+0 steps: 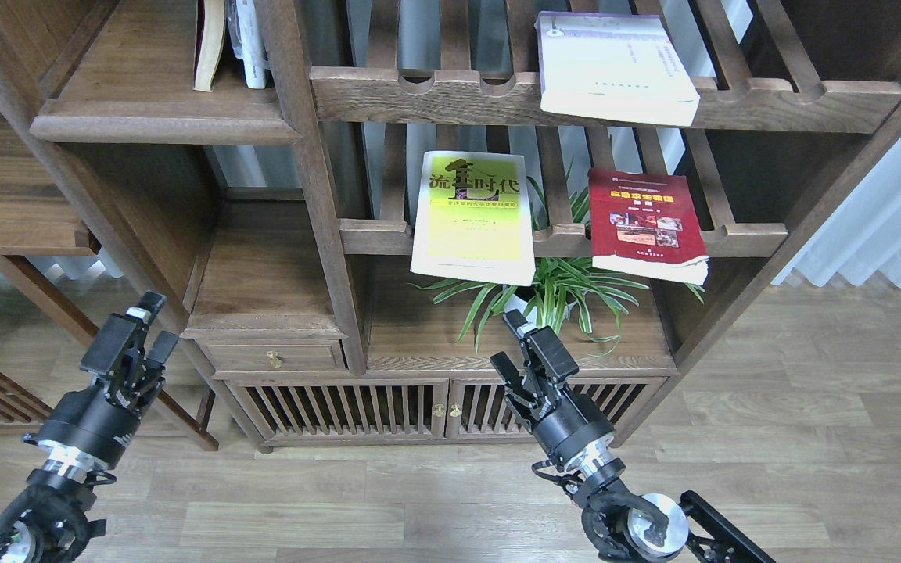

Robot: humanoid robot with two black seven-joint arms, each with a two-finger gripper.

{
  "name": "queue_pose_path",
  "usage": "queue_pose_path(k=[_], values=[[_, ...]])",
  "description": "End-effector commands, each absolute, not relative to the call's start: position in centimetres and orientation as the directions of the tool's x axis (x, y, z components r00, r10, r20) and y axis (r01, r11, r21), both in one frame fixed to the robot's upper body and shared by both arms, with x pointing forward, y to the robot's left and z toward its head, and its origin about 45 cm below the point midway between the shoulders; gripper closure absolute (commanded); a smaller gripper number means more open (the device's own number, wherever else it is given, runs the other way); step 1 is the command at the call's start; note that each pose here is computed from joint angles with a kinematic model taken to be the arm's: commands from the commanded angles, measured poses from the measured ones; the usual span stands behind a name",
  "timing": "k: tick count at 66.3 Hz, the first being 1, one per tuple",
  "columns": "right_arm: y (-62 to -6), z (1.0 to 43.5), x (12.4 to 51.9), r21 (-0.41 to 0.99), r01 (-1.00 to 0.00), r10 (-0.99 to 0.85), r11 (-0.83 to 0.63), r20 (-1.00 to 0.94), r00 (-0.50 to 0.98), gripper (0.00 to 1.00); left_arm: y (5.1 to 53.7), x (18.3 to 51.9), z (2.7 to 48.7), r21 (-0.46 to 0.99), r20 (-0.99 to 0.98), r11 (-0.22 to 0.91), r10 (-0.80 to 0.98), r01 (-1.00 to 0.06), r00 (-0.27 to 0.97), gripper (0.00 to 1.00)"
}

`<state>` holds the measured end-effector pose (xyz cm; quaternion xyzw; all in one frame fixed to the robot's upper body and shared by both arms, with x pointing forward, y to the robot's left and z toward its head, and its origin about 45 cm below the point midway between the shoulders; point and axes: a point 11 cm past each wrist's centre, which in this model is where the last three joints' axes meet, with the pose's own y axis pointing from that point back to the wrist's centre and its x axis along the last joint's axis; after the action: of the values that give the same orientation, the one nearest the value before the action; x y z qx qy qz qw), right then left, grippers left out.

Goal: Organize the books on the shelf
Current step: 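Move the right gripper up to the red book's lower edge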

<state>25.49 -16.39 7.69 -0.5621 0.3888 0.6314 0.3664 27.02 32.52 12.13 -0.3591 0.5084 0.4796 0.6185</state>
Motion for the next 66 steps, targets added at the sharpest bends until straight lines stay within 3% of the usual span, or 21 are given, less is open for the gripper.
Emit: queue_pose_path(k=[1,28,66], values=[[-17.0,7.7,25.7,0.076,-0.913,0.028,-0.401,-0.995,-0.095,0.01,32.9,26.9,12.1,0.047,-0.974,0.283,0.227,-0.958,0.019,0.0],[-17.5,7.7,25.5,0.07,-0.92,0.034,-0.385,-0.995,-0.09,0.01,30.9,24.1,9.4,0.137,-0.974,0.348,0.219,-0.928,-0.061,0.0],[-17.2,7.6,25.4,0.07,-0.916,0.036,-0.394,-0.995,-0.091,0.01,31.0,24.4,9.8,0.117,-0.976,0.336,0.21,-0.935,-0.047,0.0]])
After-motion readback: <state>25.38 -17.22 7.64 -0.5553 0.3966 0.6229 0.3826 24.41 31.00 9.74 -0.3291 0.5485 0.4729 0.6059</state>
